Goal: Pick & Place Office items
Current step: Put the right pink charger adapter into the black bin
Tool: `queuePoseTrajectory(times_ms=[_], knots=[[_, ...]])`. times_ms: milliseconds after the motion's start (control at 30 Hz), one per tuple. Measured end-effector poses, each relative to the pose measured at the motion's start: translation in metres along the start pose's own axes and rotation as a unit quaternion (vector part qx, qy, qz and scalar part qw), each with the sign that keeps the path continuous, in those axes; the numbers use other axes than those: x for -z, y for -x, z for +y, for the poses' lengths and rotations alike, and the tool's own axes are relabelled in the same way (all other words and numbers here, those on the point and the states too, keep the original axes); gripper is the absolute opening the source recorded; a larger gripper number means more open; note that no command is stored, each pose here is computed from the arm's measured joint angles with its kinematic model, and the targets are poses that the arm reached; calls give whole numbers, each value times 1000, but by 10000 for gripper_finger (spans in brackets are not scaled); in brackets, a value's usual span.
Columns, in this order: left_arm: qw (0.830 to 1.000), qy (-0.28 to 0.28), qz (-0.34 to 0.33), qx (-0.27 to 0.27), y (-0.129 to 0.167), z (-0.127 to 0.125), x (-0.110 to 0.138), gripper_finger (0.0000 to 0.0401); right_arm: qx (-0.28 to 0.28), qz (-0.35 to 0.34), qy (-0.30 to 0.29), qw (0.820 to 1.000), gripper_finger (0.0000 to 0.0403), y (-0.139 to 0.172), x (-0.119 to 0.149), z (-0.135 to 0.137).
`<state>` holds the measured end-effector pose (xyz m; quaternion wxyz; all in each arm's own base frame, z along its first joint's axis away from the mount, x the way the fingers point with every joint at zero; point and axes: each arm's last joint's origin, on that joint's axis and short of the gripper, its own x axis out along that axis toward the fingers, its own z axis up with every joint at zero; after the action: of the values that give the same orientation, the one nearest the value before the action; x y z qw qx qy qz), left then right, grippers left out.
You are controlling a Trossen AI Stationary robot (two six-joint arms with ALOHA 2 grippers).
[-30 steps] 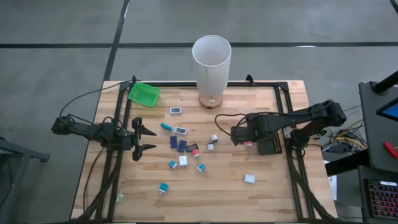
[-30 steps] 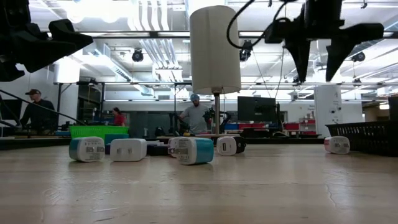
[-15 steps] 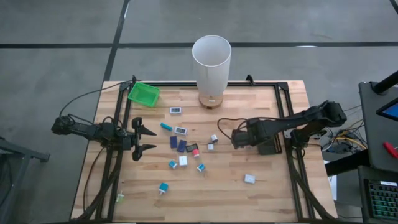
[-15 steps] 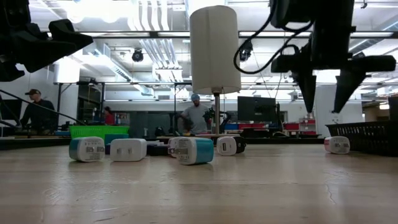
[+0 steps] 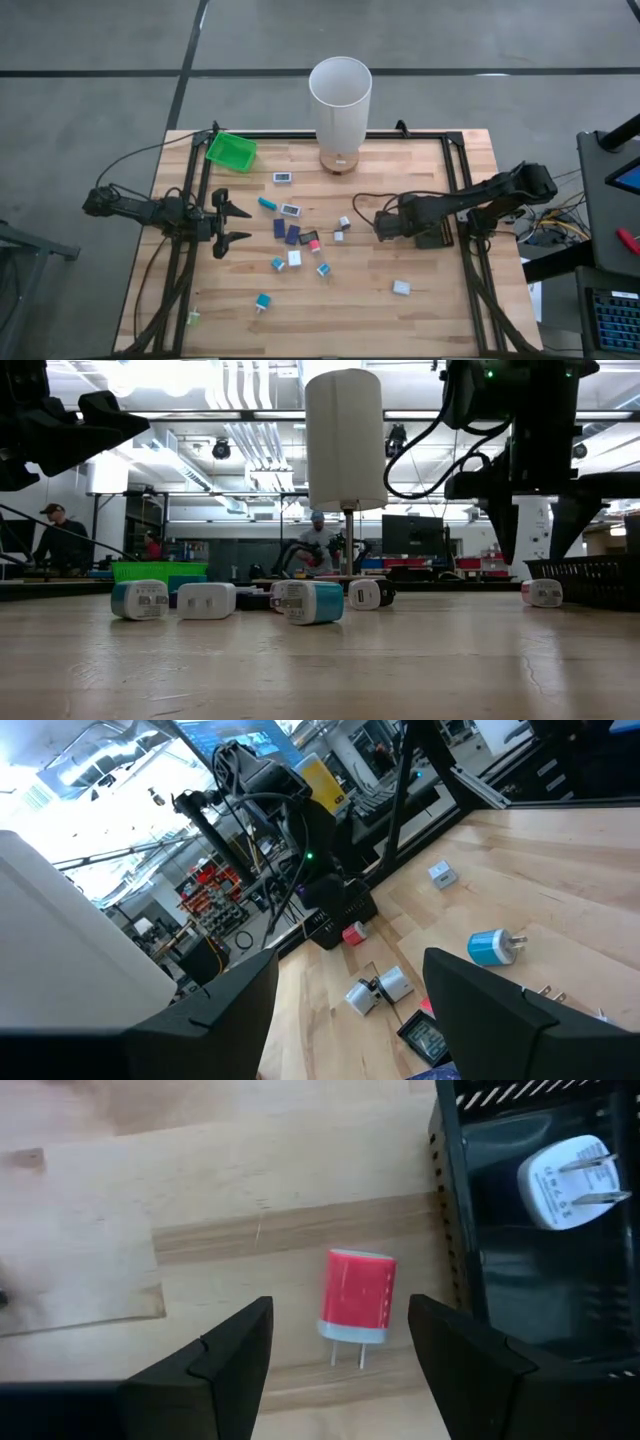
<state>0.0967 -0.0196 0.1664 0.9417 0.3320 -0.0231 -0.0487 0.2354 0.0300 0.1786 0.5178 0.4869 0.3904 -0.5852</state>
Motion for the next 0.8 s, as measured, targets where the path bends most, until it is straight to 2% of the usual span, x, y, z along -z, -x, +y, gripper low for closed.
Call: queuePoseTrajectory(times_ms=[433,800], knots=[[1000,0,0,0,0,0,0,257,-7,14,-4,1000,233,-22,3,-9],[1000,0,0,0,0,0,0,257,21,5,-8,1000,228,-39,1,-9]])
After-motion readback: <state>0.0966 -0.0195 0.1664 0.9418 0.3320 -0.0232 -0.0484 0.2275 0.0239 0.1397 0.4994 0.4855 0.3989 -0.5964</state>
